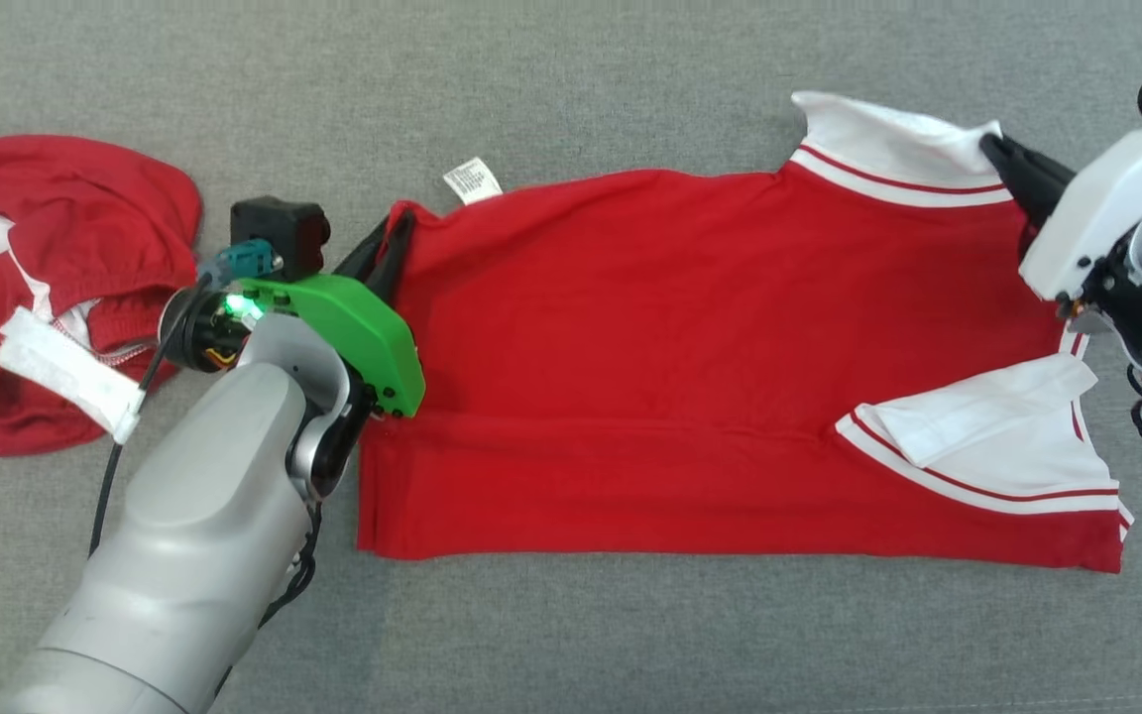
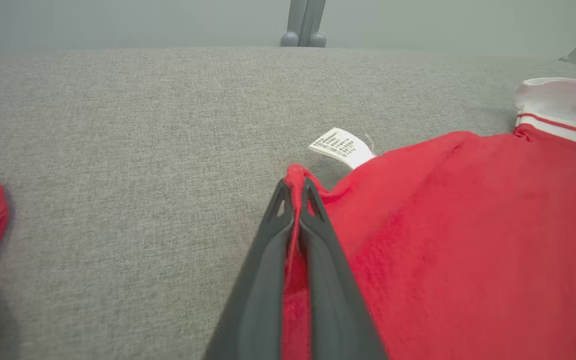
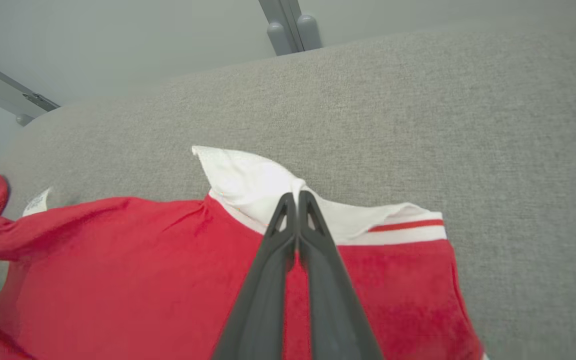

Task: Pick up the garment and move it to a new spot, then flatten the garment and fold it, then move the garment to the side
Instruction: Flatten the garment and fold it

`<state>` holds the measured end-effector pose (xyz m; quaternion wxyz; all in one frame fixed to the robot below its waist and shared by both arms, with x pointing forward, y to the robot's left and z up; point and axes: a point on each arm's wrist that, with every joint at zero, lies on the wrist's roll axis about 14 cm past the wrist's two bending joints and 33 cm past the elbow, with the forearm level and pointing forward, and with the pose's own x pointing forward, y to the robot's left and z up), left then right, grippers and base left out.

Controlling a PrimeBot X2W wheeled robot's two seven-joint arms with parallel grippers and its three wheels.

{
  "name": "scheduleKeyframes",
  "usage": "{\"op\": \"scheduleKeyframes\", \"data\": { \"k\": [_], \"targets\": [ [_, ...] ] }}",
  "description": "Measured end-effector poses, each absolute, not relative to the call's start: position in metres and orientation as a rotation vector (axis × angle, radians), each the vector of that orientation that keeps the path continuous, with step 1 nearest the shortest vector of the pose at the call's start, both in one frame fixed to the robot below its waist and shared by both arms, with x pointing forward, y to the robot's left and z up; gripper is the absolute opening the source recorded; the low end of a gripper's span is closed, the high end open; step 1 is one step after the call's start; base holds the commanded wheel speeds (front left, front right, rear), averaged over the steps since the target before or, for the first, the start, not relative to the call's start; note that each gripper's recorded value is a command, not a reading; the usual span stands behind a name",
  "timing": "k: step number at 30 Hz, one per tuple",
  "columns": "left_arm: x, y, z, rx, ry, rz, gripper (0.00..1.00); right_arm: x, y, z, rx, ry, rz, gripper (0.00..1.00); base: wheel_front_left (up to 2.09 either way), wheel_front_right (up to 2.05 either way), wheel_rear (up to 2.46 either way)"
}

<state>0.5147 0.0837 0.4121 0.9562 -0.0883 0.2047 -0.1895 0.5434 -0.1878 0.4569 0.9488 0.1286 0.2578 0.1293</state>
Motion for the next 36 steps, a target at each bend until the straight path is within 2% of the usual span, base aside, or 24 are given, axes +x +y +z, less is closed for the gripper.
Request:
{"op": "scheduleKeyframes", "data": {
  "k": [13,31,32,33,34,35,36],
  "targets": [
    [0.484,0.092,0.411,-0.152,0.385,-0.397,0.0,0.467,-0.228,0.441,0.254,0.639,0.194,0.0,0.0,0.0,0.0],
    [0.46,0.091,0.414,-0.153,0.313,-0.417,0.0,0.394,-0.225,0.421,0.391,0.748,0.163,0.0,0.0,0.0,0.0],
    [0.459,0.092,0.413,-0.156,0.314,-0.41,0.04,0.391,-0.225,0.419,0.396,0.756,0.16,0.0,0.0,0.0,0.0],
    [0.457,0.093,0.412,-0.161,0.316,-0.403,0.3,0.39,-0.225,0.418,0.403,0.759,0.154,0.05,0.0,0.0,0.0],
    [0.455,0.094,0.411,-0.163,0.319,-0.398,0.77,0.387,-0.225,0.415,0.413,0.772,0.15,0.49,0.0,0.0,0.0],
    [0.454,0.094,0.411,-0.166,0.319,-0.394,1.0,0.381,-0.223,0.412,0.423,0.799,0.151,1.0,0.0,0.0,0.0],
    [0.452,0.094,0.411,-0.175,0.317,-0.389,1.0,0.376,-0.22,0.408,0.424,0.824,0.157,1.0,0.0,0.0,0.0]
  ]
}}
